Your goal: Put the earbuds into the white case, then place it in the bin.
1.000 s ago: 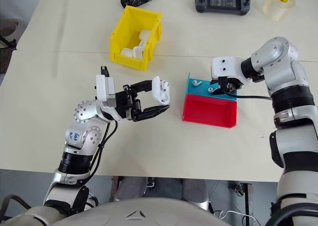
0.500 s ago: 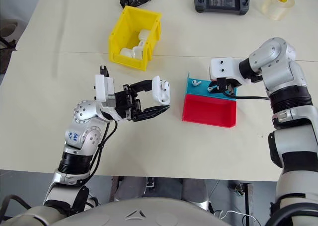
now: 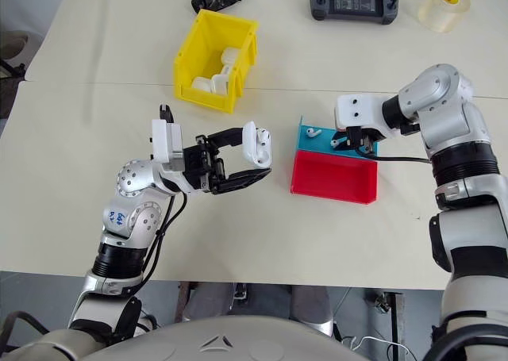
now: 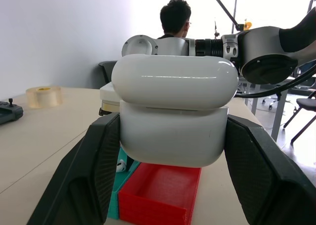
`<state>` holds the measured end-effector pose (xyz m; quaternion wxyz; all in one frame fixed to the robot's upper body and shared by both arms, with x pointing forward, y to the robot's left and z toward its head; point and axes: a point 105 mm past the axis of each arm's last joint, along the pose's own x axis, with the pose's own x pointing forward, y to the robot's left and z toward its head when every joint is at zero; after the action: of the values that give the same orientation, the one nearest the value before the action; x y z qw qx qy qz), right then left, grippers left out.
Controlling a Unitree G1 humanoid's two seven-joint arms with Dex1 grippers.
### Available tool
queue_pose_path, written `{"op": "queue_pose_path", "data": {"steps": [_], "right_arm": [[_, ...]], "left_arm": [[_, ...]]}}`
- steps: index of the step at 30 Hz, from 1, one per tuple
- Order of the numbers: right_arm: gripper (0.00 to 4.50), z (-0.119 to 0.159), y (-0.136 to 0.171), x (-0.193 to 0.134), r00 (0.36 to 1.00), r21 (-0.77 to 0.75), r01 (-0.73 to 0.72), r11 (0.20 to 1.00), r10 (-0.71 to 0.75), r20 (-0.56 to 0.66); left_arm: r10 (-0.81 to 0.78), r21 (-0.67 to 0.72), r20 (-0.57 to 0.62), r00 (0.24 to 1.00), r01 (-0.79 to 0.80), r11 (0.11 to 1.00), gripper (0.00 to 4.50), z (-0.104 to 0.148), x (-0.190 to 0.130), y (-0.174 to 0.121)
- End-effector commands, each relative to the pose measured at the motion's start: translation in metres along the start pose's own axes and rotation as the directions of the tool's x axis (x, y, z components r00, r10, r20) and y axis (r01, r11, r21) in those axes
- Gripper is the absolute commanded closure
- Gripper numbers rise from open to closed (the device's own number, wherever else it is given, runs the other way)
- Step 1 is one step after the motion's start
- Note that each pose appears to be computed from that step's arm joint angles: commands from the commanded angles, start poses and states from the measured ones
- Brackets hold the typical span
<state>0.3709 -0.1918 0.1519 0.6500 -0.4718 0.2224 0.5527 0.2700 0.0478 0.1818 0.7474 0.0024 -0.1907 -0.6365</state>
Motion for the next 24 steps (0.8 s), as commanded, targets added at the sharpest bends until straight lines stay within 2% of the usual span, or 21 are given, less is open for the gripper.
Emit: {"op": "queue_pose_path", "data": {"steps": [1,8,10,13,16,20,22,24], "right_arm": [[3.96,-0.008,0.006,0.003,1.0,0.03,-0.012,0.999,0.012,-0.016],[3.96,0.004,-0.003,-0.014,0.995,0.058,0.071,0.996,-0.074,0.065],[3.96,0.013,-0.008,-0.029,0.98,0.099,0.116,0.988,-0.13,0.15],[3.96,0.029,-0.015,-0.055,0.92,0.194,0.197,0.961,-0.25,0.303],[3.96,0.042,-0.011,-0.07,0.851,0.325,0.179,0.929,-0.312,0.423],[3.96,0.06,0.011,-0.08,0.74,0.525,0.016,0.851,-0.363,0.566],[3.96,0.078,0.023,-0.079,0.648,0.579,-0.106,0.809,-0.385,0.657],[3.96,0.089,0.03,-0.078,0.594,0.607,-0.174,0.775,-0.409,0.693]], "left_arm": [[-0.011,0.031,0.027,1.0,0.011,0.999,1.72,0.009,0.002,-0.002],[-0.011,0.027,0.025,1.0,0.01,1.0,1.72,0.009,0.002,-0.003],[-0.009,0.027,0.022,1.0,0.008,1.0,1.72,0.009,0.001,-0.002],[-0.007,0.029,0.014,1.0,0.007,1.0,1.72,0.007,0.001,0.0],[0.0,0.035,0.006,1.0,0.0,0.999,1.72,0.006,0.003,0.003],[0.01,0.05,0.0,1.0,-0.01,0.999,1.72,0.005,0.009,0.01],[0.014,0.055,-0.002,1.0,-0.014,0.998,1.72,0.004,0.012,0.015],[0.019,0.057,-0.001,1.0,-0.019,0.998,1.72,0.005,0.014,0.019]]}}
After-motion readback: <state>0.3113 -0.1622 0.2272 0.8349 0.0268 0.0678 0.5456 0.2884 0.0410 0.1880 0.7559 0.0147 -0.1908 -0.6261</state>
